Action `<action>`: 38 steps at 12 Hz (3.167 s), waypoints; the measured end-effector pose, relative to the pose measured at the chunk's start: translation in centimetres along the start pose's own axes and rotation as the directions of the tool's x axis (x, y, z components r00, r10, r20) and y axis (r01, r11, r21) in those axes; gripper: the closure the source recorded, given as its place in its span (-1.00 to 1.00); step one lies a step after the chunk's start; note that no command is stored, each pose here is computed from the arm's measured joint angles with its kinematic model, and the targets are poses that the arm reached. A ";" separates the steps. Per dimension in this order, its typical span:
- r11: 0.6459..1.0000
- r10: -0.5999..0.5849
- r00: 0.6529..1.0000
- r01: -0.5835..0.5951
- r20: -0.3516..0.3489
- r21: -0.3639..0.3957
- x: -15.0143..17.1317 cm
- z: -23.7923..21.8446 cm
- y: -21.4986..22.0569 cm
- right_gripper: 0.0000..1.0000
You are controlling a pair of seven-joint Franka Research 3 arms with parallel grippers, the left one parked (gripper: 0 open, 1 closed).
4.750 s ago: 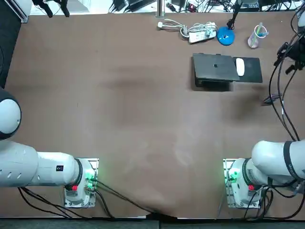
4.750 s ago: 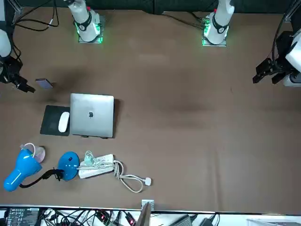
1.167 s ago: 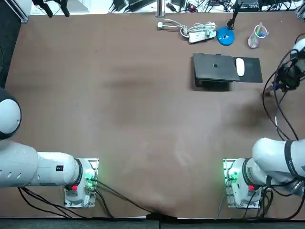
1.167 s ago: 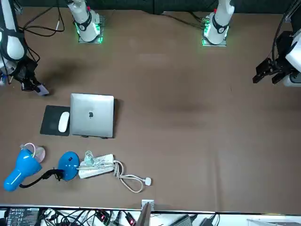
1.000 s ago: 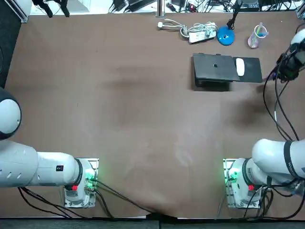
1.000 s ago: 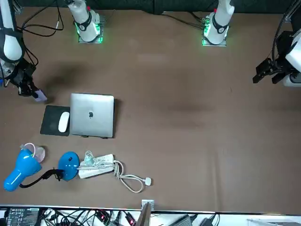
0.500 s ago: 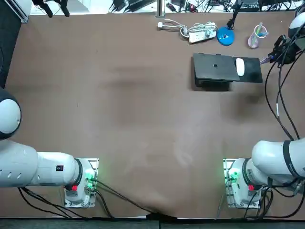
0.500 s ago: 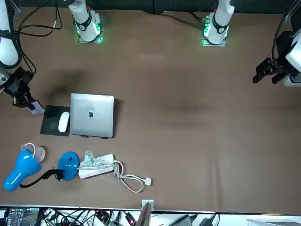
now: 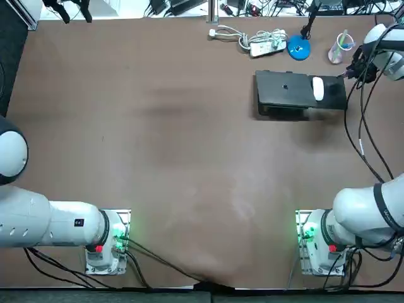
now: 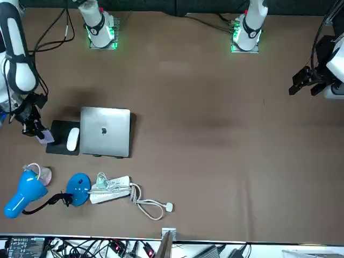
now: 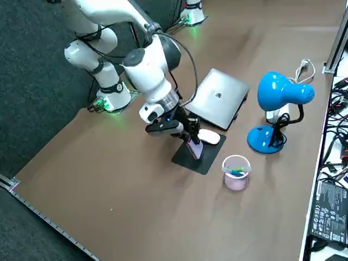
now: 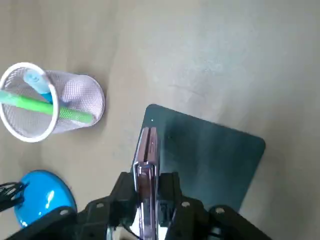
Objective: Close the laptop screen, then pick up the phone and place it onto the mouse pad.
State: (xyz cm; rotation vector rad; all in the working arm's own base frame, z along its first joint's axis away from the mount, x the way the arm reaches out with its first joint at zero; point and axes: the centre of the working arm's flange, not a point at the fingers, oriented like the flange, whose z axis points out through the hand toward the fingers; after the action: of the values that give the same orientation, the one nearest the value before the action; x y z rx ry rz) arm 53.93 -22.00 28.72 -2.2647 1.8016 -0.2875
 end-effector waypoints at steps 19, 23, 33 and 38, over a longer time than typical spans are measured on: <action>0.982 0.176 0.981 -0.180 0.079 0.054 0.7 6.2 -2.0 0.53; 0.976 0.205 0.975 -0.210 0.084 0.051 0.7 6.6 -1.7 0.53; 0.958 0.279 0.956 -0.283 0.087 0.046 0.7 6.4 -1.6 0.53; 0.951 0.301 0.950 -0.306 0.085 0.052 0.8 5.8 -1.7 0.53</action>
State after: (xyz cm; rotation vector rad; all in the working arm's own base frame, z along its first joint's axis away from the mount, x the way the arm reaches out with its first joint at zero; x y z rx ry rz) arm 57.35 -22.04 23.69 -1.8909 2.0329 -0.1962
